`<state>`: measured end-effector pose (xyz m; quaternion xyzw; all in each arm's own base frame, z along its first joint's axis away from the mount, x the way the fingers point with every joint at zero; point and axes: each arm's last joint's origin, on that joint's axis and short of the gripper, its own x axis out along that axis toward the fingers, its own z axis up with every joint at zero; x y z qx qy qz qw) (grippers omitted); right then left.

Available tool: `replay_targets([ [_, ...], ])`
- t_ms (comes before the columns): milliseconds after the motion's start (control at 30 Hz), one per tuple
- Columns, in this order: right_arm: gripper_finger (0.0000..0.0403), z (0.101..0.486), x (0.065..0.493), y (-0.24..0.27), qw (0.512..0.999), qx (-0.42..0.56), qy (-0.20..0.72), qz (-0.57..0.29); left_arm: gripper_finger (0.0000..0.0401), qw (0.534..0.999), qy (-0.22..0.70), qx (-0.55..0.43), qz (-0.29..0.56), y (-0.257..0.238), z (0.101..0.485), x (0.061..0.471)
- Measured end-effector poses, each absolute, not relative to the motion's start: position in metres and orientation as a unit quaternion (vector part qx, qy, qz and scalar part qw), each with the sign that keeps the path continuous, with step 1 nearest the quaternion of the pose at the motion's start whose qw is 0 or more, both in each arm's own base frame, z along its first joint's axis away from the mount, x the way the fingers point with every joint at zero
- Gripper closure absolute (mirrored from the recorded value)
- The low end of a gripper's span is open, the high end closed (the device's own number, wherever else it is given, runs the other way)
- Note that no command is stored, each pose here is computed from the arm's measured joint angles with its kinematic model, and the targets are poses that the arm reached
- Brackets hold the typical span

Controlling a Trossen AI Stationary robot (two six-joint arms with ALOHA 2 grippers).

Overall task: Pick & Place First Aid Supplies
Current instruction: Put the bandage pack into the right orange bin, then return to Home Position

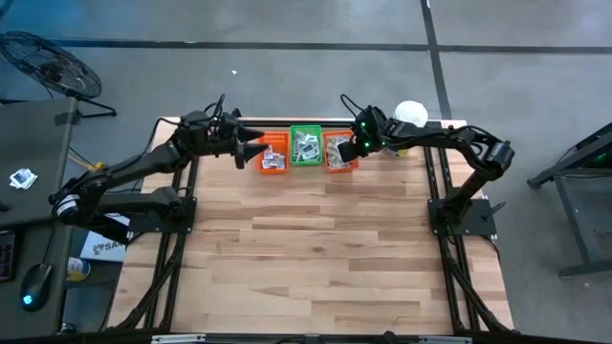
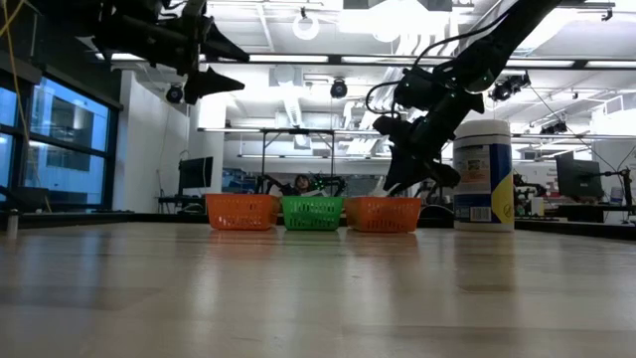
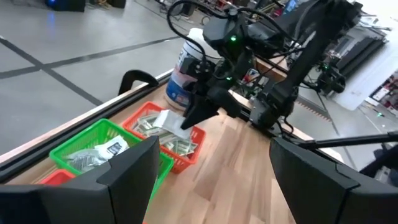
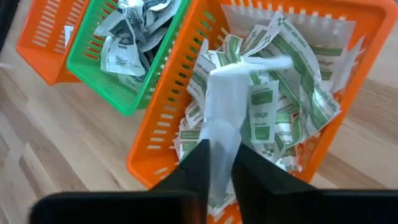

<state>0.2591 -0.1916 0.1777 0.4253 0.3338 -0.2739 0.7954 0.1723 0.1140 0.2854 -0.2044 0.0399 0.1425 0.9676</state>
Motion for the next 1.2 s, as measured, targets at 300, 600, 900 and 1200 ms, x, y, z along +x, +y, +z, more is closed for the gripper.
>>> replay_targets([
  [300,0.0259,0.19,0.257,-0.189,0.801,0.433,0.314,-0.268,0.0103,0.972,0.056,-0.184,0.137,0.099,0.293,0.153],
  [600,0.025,0.22,0.246,-0.18,0.821,0.42,0.289,-0.257,0.0103,0.976,0.042,-0.164,0.137,0.086,0.302,0.134],
  [900,0.025,0.252,0.242,-0.165,0.869,0.365,0.249,-0.222,0.0103,0.974,0.053,-0.17,0.139,0.084,0.301,0.131],
  [1200,0.025,0.276,0.25,-0.121,0.912,0.282,0.234,-0.183,0.0103,0.97,0.051,-0.194,0.138,0.08,0.291,0.126],
])
